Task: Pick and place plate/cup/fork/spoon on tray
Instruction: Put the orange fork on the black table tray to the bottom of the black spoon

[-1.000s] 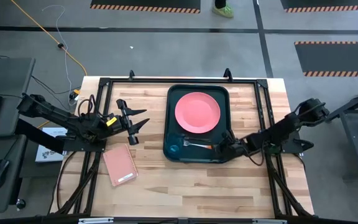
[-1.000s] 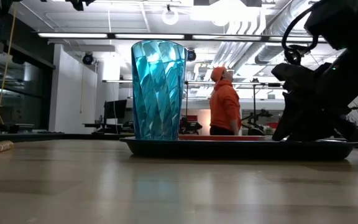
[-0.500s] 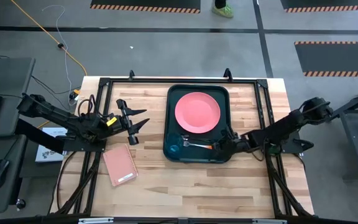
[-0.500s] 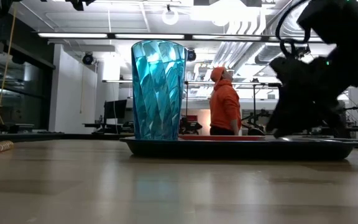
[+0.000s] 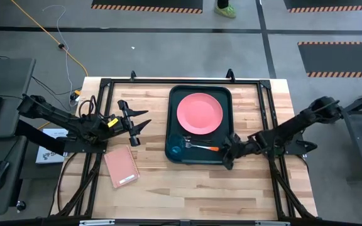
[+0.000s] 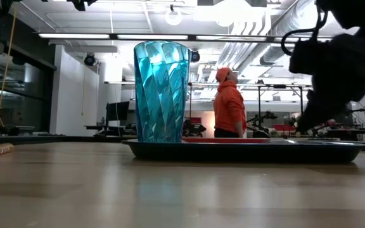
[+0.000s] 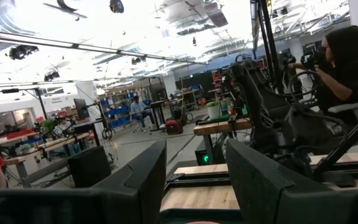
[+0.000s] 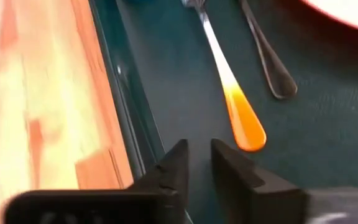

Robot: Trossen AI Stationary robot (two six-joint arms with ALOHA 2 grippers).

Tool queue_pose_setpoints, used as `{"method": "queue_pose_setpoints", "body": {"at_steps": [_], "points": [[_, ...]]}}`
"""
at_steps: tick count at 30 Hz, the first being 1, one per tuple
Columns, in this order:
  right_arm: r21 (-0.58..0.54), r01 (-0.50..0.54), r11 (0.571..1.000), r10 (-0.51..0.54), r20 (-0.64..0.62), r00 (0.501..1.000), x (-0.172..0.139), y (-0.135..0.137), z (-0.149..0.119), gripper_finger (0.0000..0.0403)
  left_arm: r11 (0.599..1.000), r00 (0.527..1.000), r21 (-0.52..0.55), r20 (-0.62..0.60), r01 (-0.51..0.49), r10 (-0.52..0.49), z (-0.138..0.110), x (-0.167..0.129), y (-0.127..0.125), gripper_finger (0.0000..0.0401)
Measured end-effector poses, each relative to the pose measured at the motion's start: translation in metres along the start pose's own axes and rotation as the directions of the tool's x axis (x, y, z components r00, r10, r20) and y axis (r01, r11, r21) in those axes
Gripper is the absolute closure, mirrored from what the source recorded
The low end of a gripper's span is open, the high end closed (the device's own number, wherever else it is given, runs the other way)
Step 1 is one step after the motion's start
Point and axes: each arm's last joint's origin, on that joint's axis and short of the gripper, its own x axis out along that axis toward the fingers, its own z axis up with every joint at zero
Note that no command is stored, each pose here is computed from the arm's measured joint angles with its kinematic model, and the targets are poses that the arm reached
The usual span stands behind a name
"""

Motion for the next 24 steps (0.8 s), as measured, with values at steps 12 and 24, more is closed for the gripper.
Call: {"method": "queue_pose_setpoints", "body": {"at_steps": [12,24], "points": [[-0.217,0.22,0.951,-0.242,-0.077,0.967,-0.005,0.014,0.009,0.04,1.0,1.0,0.0,-0.001,0.0,0.0,0.0,0.0,0.0,0.0245],[-0.306,0.257,0.917,-0.329,-0.21,0.921,0.023,0.015,0.012,0.0402,1.0,1.0,-0.001,-0.001,0.0,0.0,0.0,0.0,0.0,0.0245]]}}
